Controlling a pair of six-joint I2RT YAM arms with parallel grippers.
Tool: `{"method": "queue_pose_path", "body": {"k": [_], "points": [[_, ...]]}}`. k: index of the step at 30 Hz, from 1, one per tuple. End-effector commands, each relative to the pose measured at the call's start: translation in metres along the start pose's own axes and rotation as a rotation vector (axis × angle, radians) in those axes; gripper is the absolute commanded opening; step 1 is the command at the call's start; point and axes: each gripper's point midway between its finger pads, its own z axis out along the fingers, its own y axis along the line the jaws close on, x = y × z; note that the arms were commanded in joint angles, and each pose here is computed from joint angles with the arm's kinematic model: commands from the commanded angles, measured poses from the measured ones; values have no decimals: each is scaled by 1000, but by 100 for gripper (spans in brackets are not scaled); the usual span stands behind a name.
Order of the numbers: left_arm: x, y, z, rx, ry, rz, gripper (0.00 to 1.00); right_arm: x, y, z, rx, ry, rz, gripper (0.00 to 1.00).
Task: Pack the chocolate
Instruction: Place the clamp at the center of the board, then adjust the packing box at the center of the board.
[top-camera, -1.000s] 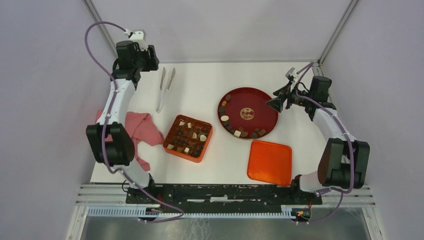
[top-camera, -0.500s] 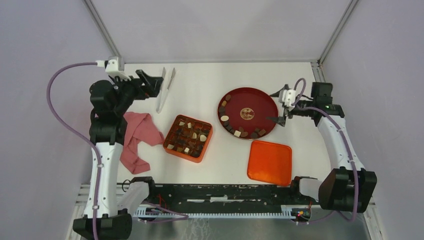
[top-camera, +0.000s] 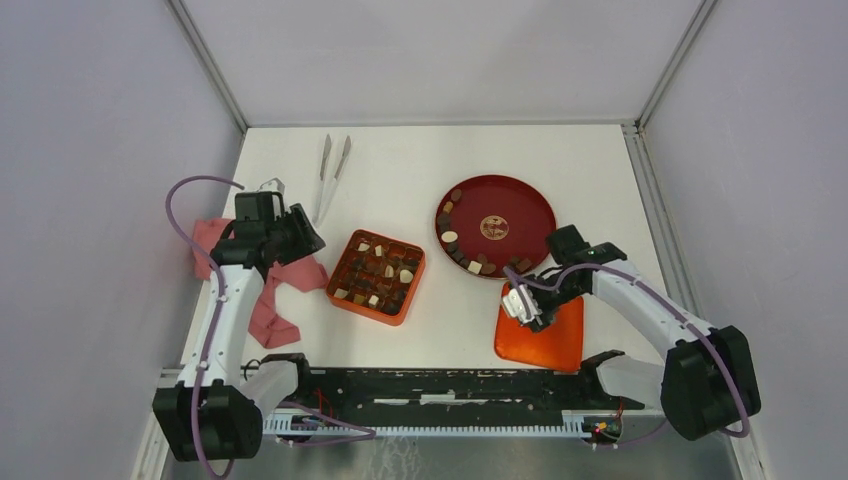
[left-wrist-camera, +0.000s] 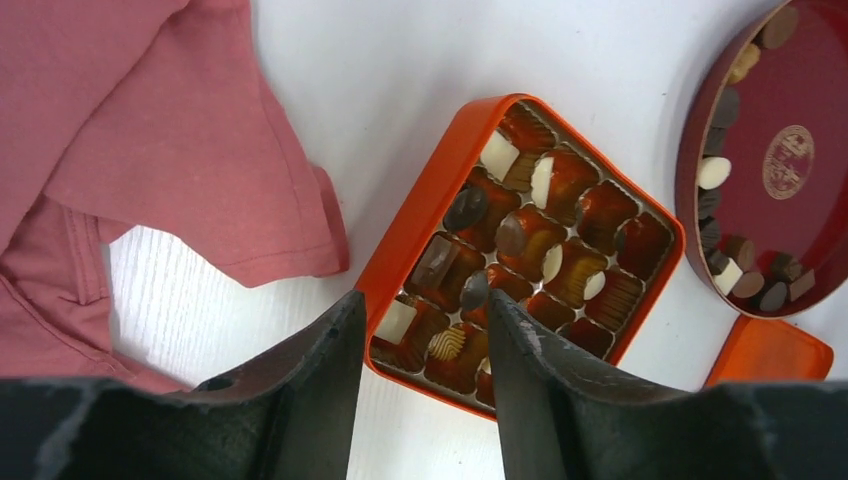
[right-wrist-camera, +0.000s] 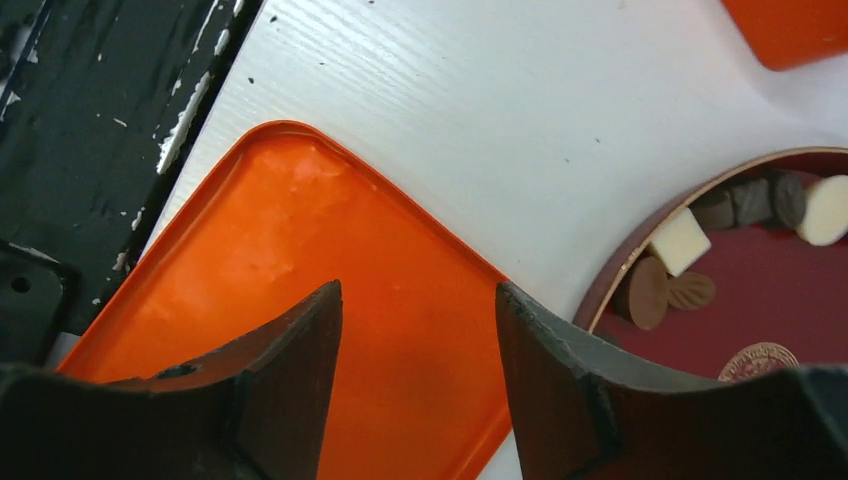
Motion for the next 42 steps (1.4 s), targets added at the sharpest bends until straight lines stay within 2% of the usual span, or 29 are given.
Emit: {"method": "queue_pose_path", "body": {"k": [1,2,5,9,13,28,34,40,42], "points": [[21,12,19,-57,99,-89,50,13,-17,9,-1,117,-113,61],[29,12,24,-53,136,-98,45,14,-19,12,-16,132,-150,60],[45,17,32,-66,182,-127,39,17,-22,22,-70,165,-289,59],[57,19,35,-61,216,-142,36,15,-25,37,-168,184,-405,52],[70,20,38,-57,261,-149,35,17,-24,49,-264,217,-440,42],[91,32,56,-111,351,-183,35,35,-9,64,-454,368,-571,21],[98,31,61,-98,390,-189,35,36,-4,63,-480,382,-621,15],[101,30,61,-94,403,-193,35,33,-1,63,-488,360,-644,0],[103,29,61,-94,411,-192,35,29,-2,63,-481,350,-648,0]]}}
